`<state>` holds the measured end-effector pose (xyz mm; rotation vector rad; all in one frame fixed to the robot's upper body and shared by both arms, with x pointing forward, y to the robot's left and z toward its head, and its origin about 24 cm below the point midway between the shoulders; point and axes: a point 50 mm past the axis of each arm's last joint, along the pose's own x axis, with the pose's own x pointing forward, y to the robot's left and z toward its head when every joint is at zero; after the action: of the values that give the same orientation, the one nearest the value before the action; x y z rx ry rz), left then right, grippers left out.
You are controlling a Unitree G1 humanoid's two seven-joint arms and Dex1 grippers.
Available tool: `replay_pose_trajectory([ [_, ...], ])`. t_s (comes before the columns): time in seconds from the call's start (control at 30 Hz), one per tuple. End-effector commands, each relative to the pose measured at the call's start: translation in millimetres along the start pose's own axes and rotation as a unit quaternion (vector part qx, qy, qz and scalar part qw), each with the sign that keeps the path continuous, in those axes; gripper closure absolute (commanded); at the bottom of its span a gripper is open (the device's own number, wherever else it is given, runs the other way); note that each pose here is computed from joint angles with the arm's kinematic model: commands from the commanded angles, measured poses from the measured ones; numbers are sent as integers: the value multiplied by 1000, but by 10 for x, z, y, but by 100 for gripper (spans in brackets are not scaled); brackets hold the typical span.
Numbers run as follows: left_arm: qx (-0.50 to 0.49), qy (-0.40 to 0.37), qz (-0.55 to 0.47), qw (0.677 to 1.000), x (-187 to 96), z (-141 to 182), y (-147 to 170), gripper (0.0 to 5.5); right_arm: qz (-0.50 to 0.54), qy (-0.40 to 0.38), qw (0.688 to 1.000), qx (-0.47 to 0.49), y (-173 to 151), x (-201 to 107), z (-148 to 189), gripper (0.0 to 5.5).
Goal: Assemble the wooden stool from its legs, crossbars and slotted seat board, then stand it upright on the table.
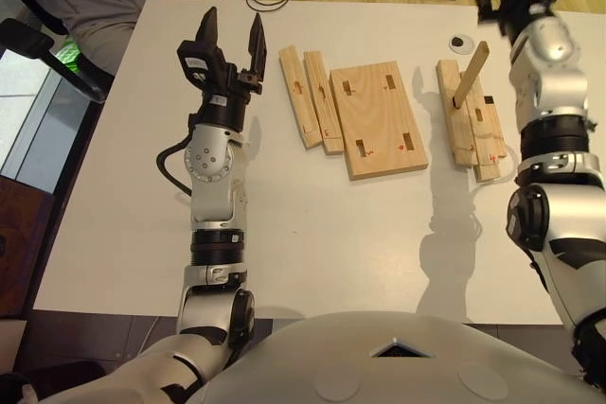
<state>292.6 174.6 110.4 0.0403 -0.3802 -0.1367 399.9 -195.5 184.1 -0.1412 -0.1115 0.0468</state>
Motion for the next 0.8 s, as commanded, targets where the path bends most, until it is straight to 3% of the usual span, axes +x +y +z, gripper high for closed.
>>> replay_pose_trajectory([
  [0.03, 4, 0, 0, 1000, 18, 6, 0, 236, -13, -92, 996, 12, -32, 51, 694, 137],
  [0.13, 4, 1, 0, 1000, 15, 5, 7, 236, -18, -86, 996, 20, -38, 60, 715, 137],
  [0.2, 3, 0, 0, 1000, 16, 6, 3, 236, 42, 35, 998, 26, 122, 59, 124, 137],
  [0.3, 2, -1, 1, 1000, 19, 11, -3, 236, 94, 194, 976, 26, 271, -166, -757, 137],
  [0.37, 1, 0, -1, 1000, 13, 6, -14, 236, 95, 264, 960, 22, 288, -362, -1180, 137],
  [0.43, 0, 1, -1, 1000, 8, 1, -15, 236, 90, 292, 952, 30, 296, -477, -1375, 137],
  [0.57, 1, 2, 3, 1000, 8, -8, -6, 236, 89, 243, 965, 38, 309, -384, -1222, 137],
  [0.8, -3, 1, 2, 1000, -11, -3, -31, 236, 143, 39, 988, 48, 367, -315, -532, 137],
])
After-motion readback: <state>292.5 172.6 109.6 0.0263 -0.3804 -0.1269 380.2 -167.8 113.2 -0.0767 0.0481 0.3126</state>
